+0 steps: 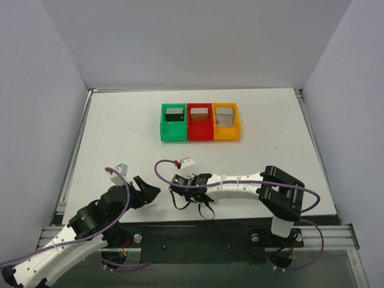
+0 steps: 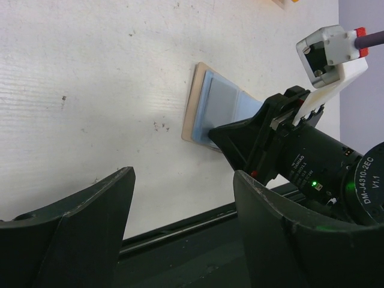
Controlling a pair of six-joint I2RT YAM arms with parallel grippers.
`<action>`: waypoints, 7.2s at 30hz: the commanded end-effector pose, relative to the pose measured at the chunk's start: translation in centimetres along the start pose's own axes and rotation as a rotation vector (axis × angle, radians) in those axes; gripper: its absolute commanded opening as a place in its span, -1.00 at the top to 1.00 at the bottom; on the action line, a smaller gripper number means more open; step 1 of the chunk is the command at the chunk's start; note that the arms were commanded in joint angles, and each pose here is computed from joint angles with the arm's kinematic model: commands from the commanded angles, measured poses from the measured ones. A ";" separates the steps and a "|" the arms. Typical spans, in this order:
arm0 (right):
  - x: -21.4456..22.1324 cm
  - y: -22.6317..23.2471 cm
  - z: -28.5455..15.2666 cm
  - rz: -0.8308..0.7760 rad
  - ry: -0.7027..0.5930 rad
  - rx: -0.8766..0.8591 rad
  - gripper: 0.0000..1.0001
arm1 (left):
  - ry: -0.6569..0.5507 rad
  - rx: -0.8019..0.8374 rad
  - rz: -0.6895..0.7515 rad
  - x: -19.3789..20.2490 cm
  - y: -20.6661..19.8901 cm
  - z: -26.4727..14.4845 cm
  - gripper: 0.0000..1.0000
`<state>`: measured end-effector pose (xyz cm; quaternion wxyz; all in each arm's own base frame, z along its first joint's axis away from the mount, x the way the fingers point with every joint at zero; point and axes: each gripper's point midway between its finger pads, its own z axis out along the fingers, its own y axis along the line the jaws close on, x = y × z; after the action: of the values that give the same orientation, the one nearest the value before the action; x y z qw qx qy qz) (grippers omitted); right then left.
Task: Take the credit cards out of the card holder
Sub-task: Remove the credit card from the card holder.
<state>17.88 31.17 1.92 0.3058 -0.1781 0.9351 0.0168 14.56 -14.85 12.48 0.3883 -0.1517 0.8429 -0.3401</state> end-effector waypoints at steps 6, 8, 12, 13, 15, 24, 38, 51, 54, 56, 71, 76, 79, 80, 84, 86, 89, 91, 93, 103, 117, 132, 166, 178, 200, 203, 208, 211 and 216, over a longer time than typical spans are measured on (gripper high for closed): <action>0.6 -1.8 -0.2 0.017 -0.002 0.055 0.93 | -0.006 0.001 -0.016 -0.1 -0.1 0.2 -0.53; 0.0 -1.7 -0.6 0.032 -0.030 0.048 0.61 | -0.006 0.001 -0.018 0.0 0.0 0.3 -0.53; -1.2 -1.3 -1.5 0.058 -0.071 0.035 0.24 | 0.001 0.004 -0.023 0.2 -0.1 0.5 -0.53; -1.6 -1.1 -1.8 0.062 -0.081 0.028 0.21 | 0.003 0.004 -0.022 0.3 0.0 0.5 -0.53; -1.9 -0.8 -1.7 0.056 -0.081 0.026 0.19 | 0.006 0.002 -0.023 0.4 0.0 0.6 -0.52; 0.2 -0.9 0.2 0.037 0.005 0.048 0.16 | 0.019 0.001 -0.022 0.8 0.2 0.8 -0.52; 3.0 -2.5 0.9 0.052 0.085 0.073 0.42 | 0.040 0.004 -0.030 1.5 0.3 1.4 -0.52; 2.7 -3.6 -0.4 0.107 0.042 0.063 1.00 | 0.054 0.007 -0.030 1.9 0.2 2.0 -0.51; 2.8 -3.8 -0.5 0.111 0.036 0.065 1.00 | 0.058 0.009 -0.032 2.0 0.2 2.1 -0.51; 2.7 -4.0 -0.7 0.118 0.027 0.063 1.00 | 0.062 0.009 -0.031 2.1 0.1 2.2 -0.51; -0.8 -0.8 -2.2 0.037 -0.067 -0.013 0.06 | 0.068 0.007 -0.038 2.4 0.3 2.2 -0.51; -0.4 -0.3 -1.3 0.028 -0.039 -0.009 0.03 | 0.066 0.006 -0.042 2.4 0.5 2.1 -0.50; 0.2 -0.9 -0.6 0.034 -0.014 0.022 0.07 | 0.071 0.003 -0.043 2.6 0.7 2.1 -0.51; 0.3 -1.2 -0.5 0.042 -0.011 0.031 0.08 | 0.073 0.004 -0.044 2.6 0.7 2.1 -0.51; 0.9 -1.5 0.0 0.037 0.016 0.039 0.11 | 0.072 0.007 -0.044 2.6 0.7 2.1 -0.50; 1.1 -1.6 0.2 0.034 0.029 0.041 0.13 | 0.074 0.008 -0.045 2.7 0.7 2.2 -0.51; 2.0 -1.9 0.6 0.031 0.055 0.052 0.18 | 0.078 0.008 -0.046 2.8 0.7 2.3 -0.50; 2.4 -2.2 0.7 0.031 0.068 0.060 0.29 | 0.081 0.008 -0.046 2.9 0.7 2.3 -0.51; 2.9 -2.6 0.7 0.030 0.080 0.072 0.49 | 0.080 0.010 -0.048 2.9 0.7 2.3 -0.51; 3.3 -4.1 0.2 0.049 0.072 0.098 1.00 | 0.085 0.010 -0.052 3.1 0.7 2.6 -0.50; 1.7 -5.0 -2.3 0.192 -0.074 0.014 1.00 | 0.098 0.012 -0.056 3.5 0.5 3.3 -0.50; 3.3 -10.2 -3.1 0.305 -0.122 0.106 0.90 | 0.114 0.005 -0.057 3.9 0.5 3.7 -0.50; 3.1 -7.6 -3.0 0.366 -0.072 -0.186 0.64 | 0.221 0.169 -0.006 6.0 -6.9 7.1 -0.25; 6.5 -9.8 -2.3 0.408 -0.038 -0.155 0.60 | 0.255 0.262 0.008 6.5 -11.5 9.8 -0.39; -0.3 -8.4 -4.7 0.486 -0.139 -0.346 0.32 | 0.326 0.216 0.002 9.4 -10.5 13.0 -0.29; -0.5 -9.0 -4.2 0.510 -0.135 -0.342 0.31 | 0.338 0.189 0.010 9.8 -9.9 13.3 -0.28; -0.7 -8.4 -4.1 0.514 -0.118 -0.391 0.31 | 0.350 0.153 0.007 10.5 -8.5 13.5 -0.26; -0.8 -8.0 -3.9 0.513 -0.111 -0.409 0.28 | 0.354 0.140 0.010 10.7 -8.0 13.5 -0.26; -0.9 -7.6 -3.6 0.517 -0.097 -0.430 0.26 | 0.334 0.114 0.019 10.4 -7.4 13.8 -0.25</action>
<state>18.26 22.50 4.57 0.2817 0.0114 0.9205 0.2705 17.59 -31.76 5.17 0.2425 -0.0591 0.8795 -0.4052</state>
